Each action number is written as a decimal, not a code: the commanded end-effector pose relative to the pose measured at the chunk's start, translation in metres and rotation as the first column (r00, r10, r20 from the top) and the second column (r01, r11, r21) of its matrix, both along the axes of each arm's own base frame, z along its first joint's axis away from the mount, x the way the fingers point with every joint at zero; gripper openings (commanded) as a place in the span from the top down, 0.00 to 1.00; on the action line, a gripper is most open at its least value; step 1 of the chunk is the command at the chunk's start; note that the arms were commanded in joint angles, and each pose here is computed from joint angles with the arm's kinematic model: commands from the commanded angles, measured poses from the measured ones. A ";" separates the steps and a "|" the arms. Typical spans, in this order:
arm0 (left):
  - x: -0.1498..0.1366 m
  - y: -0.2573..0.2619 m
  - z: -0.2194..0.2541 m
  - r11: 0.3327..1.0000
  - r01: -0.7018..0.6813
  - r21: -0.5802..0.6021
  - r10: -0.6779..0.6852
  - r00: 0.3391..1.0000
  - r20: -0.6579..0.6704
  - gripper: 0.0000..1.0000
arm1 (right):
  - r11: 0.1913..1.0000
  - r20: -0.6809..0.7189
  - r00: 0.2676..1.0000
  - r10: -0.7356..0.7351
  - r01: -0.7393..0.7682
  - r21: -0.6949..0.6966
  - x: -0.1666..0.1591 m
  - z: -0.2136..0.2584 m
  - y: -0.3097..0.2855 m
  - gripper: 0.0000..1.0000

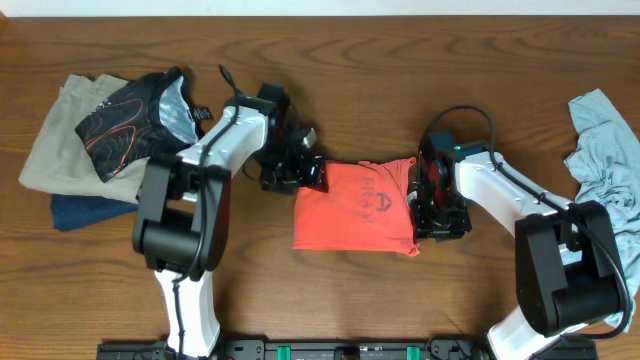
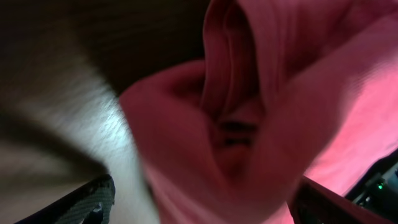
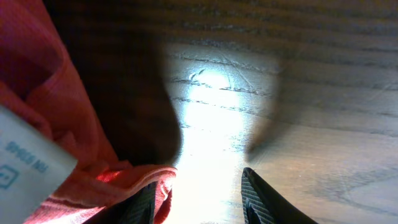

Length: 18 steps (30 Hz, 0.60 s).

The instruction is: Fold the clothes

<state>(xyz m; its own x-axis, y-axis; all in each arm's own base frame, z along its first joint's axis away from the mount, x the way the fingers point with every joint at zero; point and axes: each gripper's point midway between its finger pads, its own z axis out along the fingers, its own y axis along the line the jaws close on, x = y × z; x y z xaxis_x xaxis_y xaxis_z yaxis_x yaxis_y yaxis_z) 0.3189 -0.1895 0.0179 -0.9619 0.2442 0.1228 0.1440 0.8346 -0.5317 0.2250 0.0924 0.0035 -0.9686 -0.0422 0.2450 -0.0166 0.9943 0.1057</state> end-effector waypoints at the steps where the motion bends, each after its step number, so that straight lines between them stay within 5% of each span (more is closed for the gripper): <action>1: -0.013 -0.014 -0.014 0.998 0.050 -0.045 -0.052 0.998 -0.041 0.12 | 0.999 0.008 1.000 -0.028 0.028 -0.016 0.006 0.000 -0.006 0.57; 3: -0.020 -0.022 -0.018 0.995 0.090 -0.053 -0.093 0.995 -0.045 0.21 | 0.999 0.009 1.000 -0.029 0.029 -0.017 0.006 0.000 -0.007 0.57; 8: -0.023 -0.033 -0.018 0.990 0.128 -0.058 -0.130 0.991 -0.022 0.91 | 0.999 0.014 0.999 -0.032 0.033 -0.021 0.007 -0.001 -0.008 0.57; 11: -0.015 -0.025 -0.019 0.992 0.123 -0.007 -0.123 0.992 -0.003 0.94 | 0.998 0.024 0.999 -0.045 0.046 -0.047 0.012 0.002 -0.017 0.57; 18: 0.040 0.067 0.016 0.929 -0.064 0.365 -0.005 0.983 0.184 0.94 | 0.987 0.112 0.987 -0.112 0.124 -0.105 0.039 0.041 -0.052 0.53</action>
<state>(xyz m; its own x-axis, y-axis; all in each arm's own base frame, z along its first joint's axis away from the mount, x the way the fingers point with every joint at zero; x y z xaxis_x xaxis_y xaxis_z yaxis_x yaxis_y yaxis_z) 0.3171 -0.1857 0.0108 -0.9467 0.2928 0.1344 0.2118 0.8800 -0.4252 0.2401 0.0588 0.0204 -0.9686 0.0541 0.2428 0.0640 0.9974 0.0330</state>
